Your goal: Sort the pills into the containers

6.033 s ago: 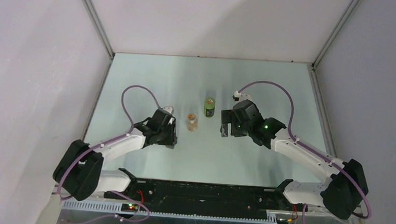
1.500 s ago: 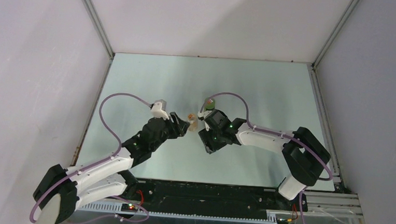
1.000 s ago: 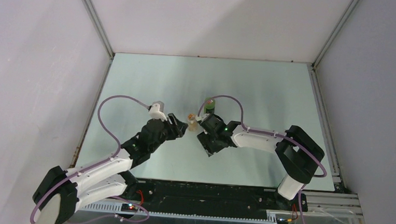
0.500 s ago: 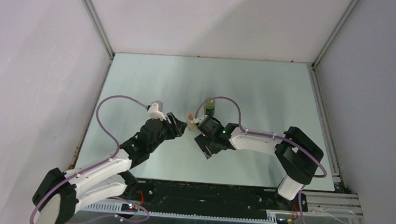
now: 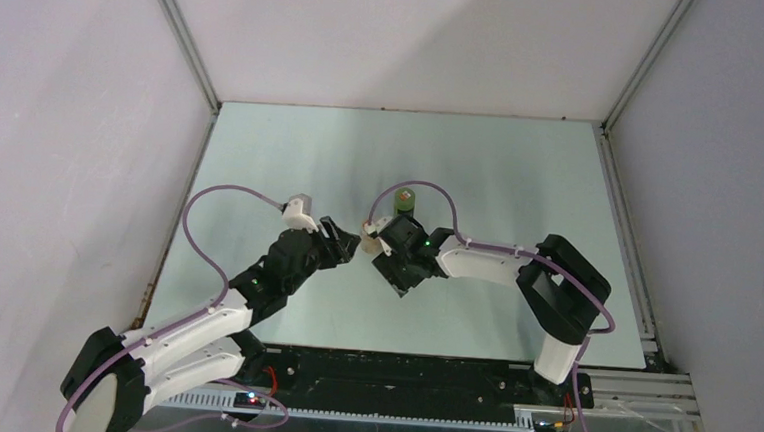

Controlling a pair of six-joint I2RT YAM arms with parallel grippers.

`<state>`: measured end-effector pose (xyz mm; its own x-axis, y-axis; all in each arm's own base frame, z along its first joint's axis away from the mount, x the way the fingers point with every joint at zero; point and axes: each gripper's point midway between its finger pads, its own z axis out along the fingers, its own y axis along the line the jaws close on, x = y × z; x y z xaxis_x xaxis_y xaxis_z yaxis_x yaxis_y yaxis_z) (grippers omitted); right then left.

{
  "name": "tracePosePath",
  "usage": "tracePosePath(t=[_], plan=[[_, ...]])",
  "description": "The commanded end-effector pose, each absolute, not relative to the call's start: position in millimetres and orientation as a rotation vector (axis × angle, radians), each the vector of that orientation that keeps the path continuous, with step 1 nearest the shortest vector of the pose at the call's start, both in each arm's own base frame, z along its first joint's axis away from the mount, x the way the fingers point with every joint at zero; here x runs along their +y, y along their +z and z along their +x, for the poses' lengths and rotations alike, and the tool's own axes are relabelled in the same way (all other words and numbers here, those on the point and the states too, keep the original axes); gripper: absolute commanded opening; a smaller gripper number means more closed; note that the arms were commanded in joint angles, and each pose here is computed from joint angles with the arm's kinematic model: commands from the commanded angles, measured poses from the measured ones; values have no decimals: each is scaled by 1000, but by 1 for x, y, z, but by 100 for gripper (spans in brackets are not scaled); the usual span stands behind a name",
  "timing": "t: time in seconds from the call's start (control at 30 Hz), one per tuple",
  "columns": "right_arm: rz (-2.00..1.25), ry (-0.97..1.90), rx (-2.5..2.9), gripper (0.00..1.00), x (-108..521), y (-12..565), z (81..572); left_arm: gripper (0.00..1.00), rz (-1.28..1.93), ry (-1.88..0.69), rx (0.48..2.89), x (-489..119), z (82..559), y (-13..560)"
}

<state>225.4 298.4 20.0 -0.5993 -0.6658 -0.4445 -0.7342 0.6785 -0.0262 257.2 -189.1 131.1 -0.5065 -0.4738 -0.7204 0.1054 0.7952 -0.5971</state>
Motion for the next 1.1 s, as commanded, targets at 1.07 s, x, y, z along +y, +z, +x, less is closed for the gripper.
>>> tracePosePath(t=[1.07], plan=[[-667, 703, 2001, 43, 321, 211, 236, 77, -85, -1244, 1798, -263, 249, 241]])
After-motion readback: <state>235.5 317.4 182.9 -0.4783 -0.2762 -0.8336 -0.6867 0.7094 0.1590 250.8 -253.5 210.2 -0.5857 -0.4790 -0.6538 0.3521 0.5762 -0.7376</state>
